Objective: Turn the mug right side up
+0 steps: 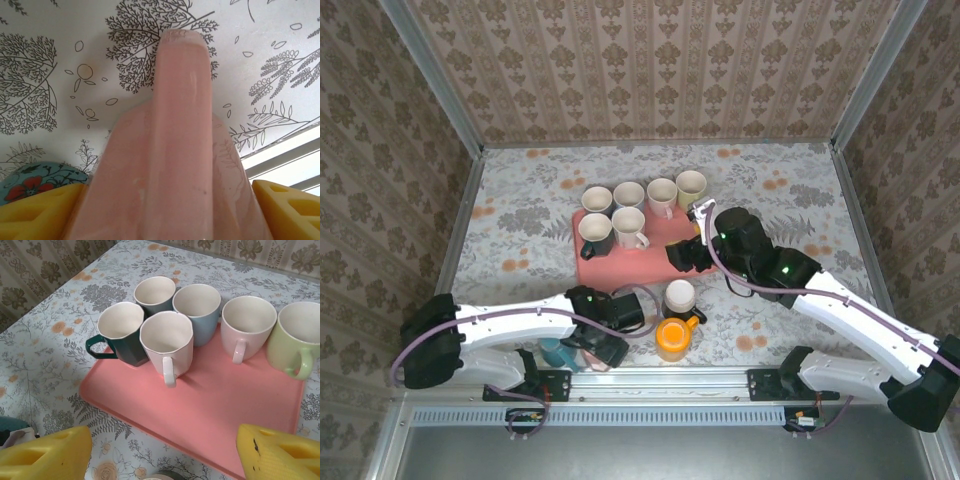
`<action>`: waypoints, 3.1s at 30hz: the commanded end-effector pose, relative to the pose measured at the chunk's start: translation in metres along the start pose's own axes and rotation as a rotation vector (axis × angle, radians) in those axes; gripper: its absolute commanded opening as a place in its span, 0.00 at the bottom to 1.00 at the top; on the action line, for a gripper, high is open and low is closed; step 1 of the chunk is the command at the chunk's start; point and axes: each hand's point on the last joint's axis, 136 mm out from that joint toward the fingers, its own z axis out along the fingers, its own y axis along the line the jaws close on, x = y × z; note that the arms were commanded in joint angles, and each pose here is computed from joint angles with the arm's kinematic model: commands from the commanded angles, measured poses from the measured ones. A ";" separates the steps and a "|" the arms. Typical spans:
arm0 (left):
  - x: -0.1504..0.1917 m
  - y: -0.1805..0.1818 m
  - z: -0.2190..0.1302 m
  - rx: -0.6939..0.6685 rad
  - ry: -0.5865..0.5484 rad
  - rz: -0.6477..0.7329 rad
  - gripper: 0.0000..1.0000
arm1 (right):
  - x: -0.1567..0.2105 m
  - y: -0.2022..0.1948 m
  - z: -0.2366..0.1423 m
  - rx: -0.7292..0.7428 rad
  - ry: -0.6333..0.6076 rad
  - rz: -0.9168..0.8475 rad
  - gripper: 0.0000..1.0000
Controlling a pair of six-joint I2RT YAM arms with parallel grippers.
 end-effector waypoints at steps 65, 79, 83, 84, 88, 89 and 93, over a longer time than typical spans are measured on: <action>-0.109 0.011 -0.322 -0.848 -1.702 1.026 0.00 | -0.042 0.134 -0.058 -0.866 0.266 0.868 0.35; -0.112 0.018 -0.281 -0.711 -1.567 0.977 1.00 | -0.067 0.103 -0.069 -0.773 0.096 0.876 0.00; -0.103 0.030 -0.264 -0.561 -1.494 0.856 1.00 | -0.077 0.078 -0.075 -0.679 0.011 0.827 0.00; -0.101 0.035 -0.261 -0.530 -1.474 0.811 1.00 | -0.079 0.072 -0.077 -0.639 -0.013 0.791 0.00; -0.090 0.058 -0.258 -0.412 -1.442 0.578 1.00 | -0.077 0.043 -0.078 -0.426 -0.105 0.564 0.00; -0.086 0.062 -0.257 -0.359 -1.437 0.517 1.00 | -0.076 0.036 -0.075 -0.374 -0.119 0.486 0.00; -0.069 0.066 -0.261 -0.115 -1.440 0.312 1.00 | -0.068 0.008 -0.056 -0.183 -0.177 0.197 0.00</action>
